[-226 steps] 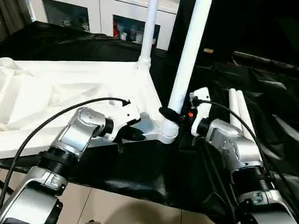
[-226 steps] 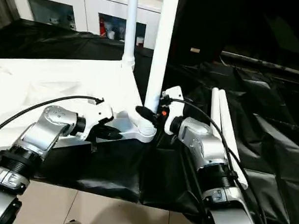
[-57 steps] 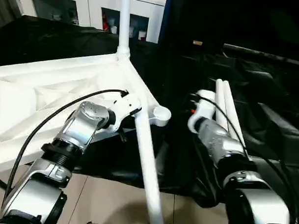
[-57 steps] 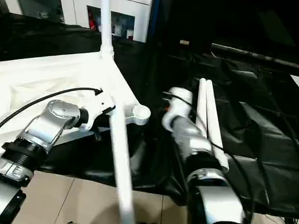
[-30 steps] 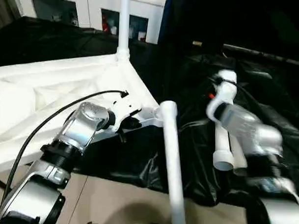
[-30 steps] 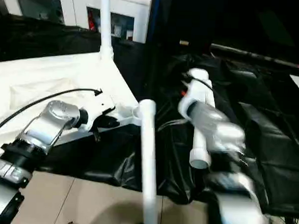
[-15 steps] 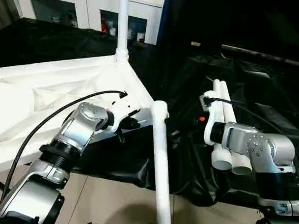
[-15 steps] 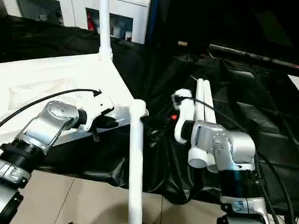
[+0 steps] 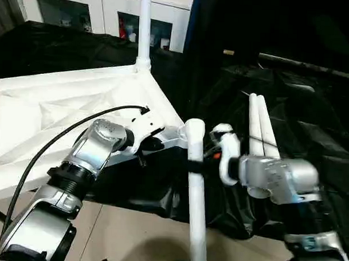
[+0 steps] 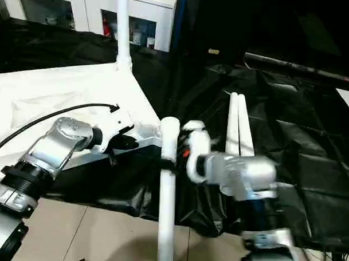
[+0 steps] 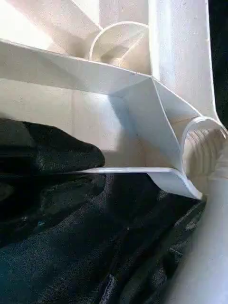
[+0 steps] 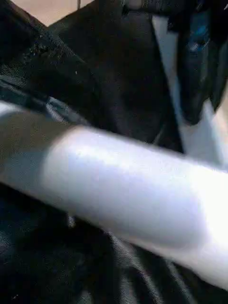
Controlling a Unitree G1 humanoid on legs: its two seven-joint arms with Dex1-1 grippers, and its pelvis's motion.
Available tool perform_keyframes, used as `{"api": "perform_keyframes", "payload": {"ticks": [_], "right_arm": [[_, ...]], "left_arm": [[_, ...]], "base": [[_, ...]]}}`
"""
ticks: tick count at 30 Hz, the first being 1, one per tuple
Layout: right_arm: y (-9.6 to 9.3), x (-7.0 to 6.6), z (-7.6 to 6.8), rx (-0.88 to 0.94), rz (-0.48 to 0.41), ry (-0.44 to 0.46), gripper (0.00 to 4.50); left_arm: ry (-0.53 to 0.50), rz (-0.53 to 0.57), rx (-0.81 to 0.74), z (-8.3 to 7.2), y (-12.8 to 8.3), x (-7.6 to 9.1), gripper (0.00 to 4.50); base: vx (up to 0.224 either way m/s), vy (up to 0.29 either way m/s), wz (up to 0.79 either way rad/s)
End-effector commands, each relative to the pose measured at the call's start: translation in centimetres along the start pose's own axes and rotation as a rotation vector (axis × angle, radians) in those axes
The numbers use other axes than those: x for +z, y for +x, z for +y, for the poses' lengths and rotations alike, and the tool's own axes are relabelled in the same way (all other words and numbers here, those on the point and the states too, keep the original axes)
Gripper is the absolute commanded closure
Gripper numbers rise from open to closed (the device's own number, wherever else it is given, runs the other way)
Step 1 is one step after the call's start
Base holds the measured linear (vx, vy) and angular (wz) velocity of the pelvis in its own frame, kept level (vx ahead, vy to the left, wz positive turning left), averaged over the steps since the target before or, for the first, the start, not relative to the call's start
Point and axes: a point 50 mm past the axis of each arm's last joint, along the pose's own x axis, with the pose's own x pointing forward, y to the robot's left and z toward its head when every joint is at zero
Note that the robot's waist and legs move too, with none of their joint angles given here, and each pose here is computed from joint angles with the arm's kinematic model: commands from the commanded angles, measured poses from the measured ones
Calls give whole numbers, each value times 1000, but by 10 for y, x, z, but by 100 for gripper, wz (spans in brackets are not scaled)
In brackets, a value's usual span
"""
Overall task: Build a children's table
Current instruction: Pick table leg
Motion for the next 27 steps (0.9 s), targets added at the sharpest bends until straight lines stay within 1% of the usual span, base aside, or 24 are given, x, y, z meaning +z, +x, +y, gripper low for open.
{"api": "perform_keyframes", "payload": {"ticks": [1,3,4,5,6,8,10,13,15,17,18,19,20,21,22,23,24,25,26,27], "right_arm": [[-2,0,-8,-65,23,16,18],[-2,1,-9,-68,22,23,36],[-1,1,-10,-74,28,28,36],[-1,2,-11,-75,24,36,48],[-1,2,-11,-76,23,41,48],[0,3,-11,-73,21,54,75],[1,4,-11,-65,19,69,81],[3,4,-11,-56,15,89,118],[3,3,-12,-59,15,94,131],[4,3,-13,-50,6,116,151],[3,5,-13,-41,-11,139,162],[2,6,-13,-40,-14,143,170],[-3,14,-15,-15,-75,195,170],[-7,19,-16,-3,-108,213,182],[-8,21,-17,1,-120,218,193],[-16,31,-19,23,-193,248,202],[-22,38,-21,36,-238,266,207],[-22,38,-21,36,-238,266,207],[-30,45,-23,57,-288,278,224],[-42,54,-25,94,-354,299,233]], "left_arm": [[-26,93,-8,-5,6,-19,450],[-25,92,-8,-5,5,-19,450],[-22,90,-8,-5,5,-19,450],[-18,89,-8,-5,5,-19,450],[-14,89,-8,-4,5,-19,450],[-10,89,-7,-3,4,-19,450],[-5,88,-7,-2,4,-19,450],[8,85,-13,-2,3,-19,450],[18,82,-17,-2,3,-18,450],[61,66,-32,-3,3,-16,450],[113,44,-46,-3,3,-13,450],[123,40,-49,-3,3,-12,450],[230,6,-74,-3,3,-7,450],[283,5,-81,-3,2,-6,450],[300,8,-83,-2,2,-6,450],[382,29,-80,0,2,-6,450],[424,34,-72,2,2,-5,450],[424,34,-72,2,2,-5,450],[446,22,-71,3,3,-2,450],[490,-8,-76,3,6,5,450]], "base": [[0,0,0],[0,0,0],[0,0,0],[0,0,0],[0,0,0],[0,0,0],[0,0,0],[0,0,0],[0,0,0],[0,0,0],[0,0,0],[0,0,0],[0,0,0],[0,0,0],[0,0,0],[0,0,0],[0,0,0],[0,0,0],[0,0,0],[0,0,0]]}}
